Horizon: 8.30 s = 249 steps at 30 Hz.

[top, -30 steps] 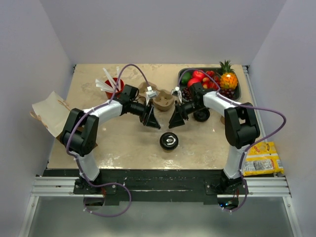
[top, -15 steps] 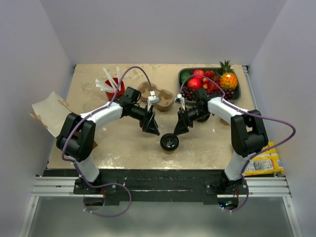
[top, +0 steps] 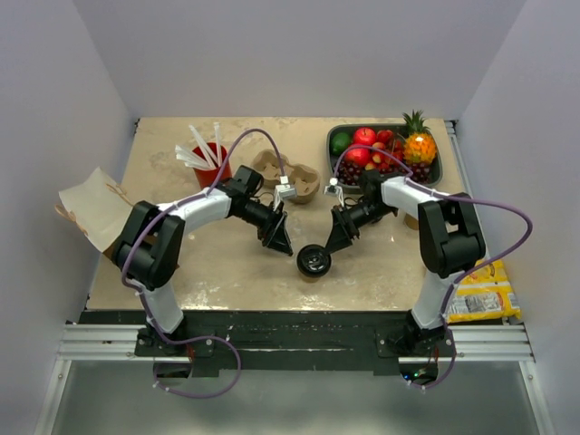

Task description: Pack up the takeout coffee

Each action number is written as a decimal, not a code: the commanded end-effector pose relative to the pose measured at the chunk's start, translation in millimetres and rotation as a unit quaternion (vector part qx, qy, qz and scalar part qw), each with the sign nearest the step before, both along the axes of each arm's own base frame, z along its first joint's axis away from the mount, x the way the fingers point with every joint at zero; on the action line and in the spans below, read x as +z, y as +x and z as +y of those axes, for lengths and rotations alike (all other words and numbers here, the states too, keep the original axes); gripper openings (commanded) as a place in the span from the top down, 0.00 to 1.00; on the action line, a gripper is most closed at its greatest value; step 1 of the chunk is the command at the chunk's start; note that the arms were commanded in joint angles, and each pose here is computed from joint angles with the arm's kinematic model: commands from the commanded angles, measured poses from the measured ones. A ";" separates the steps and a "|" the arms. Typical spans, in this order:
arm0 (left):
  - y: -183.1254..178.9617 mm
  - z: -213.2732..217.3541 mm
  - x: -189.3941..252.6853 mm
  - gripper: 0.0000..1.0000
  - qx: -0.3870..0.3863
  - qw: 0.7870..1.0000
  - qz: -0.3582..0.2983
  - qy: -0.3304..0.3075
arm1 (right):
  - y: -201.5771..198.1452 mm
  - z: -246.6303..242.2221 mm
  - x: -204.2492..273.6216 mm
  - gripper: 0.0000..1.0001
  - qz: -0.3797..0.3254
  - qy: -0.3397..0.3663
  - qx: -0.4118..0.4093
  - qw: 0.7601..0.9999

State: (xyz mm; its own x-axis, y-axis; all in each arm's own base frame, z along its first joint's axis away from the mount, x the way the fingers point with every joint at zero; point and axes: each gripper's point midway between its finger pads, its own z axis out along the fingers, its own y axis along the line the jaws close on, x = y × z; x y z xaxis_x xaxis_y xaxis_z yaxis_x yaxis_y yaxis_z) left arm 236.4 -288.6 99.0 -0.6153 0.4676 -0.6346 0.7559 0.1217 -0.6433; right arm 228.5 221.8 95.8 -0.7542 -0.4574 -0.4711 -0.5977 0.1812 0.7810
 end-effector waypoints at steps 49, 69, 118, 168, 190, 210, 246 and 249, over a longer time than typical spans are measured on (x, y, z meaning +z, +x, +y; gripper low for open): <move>-8.1 -2.3 -5.3 0.24 -0.051 0.998 0.039 -0.010 | 11.2 -5.2 -6.9 0.40 -0.014 -0.026 -0.031 0.999; -12.1 -15.0 -7.0 0.23 -0.075 0.996 0.041 -0.010 | 6.0 -1.3 -9.7 0.39 -0.026 -0.040 -0.022 0.999; -15.2 -5.6 -61.6 0.23 -0.059 0.990 0.086 0.099 | 10.9 0.6 -28.1 0.40 -0.026 -0.088 -0.035 0.995; 46.5 -8.6 13.0 0.16 0.030 0.996 -0.056 0.059 | 90.6 7.8 88.4 0.25 -0.259 -0.086 -0.144 0.951; 205.0 40.1 134.1 0.31 0.235 0.899 -0.339 0.145 | 217.7 -33.9 179.4 0.40 -0.408 -0.148 -0.284 0.855; 226.6 18.4 77.6 0.41 -0.131 0.847 -0.500 0.125 | 172.8 -56.4 157.3 0.41 -0.412 -0.159 -0.256 0.860; 332.9 89.9 49.1 0.33 0.354 0.824 -0.316 0.309 | 169.8 -64.8 116.7 0.41 -0.358 -0.180 -0.266 0.877; 333.3 99.4 37.1 0.33 0.369 0.828 -0.285 0.311 | 168.5 -65.9 115.6 0.41 -0.358 -0.182 -0.266 0.876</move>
State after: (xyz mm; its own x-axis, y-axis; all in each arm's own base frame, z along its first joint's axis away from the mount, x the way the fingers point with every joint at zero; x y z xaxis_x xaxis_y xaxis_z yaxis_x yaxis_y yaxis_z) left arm 562.2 -207.4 142.6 -0.4698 0.5478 -0.6922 0.5807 0.7824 0.2250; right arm 389.1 156.9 193.6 -0.5148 -0.3676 -0.7745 -0.6738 0.7321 0.1003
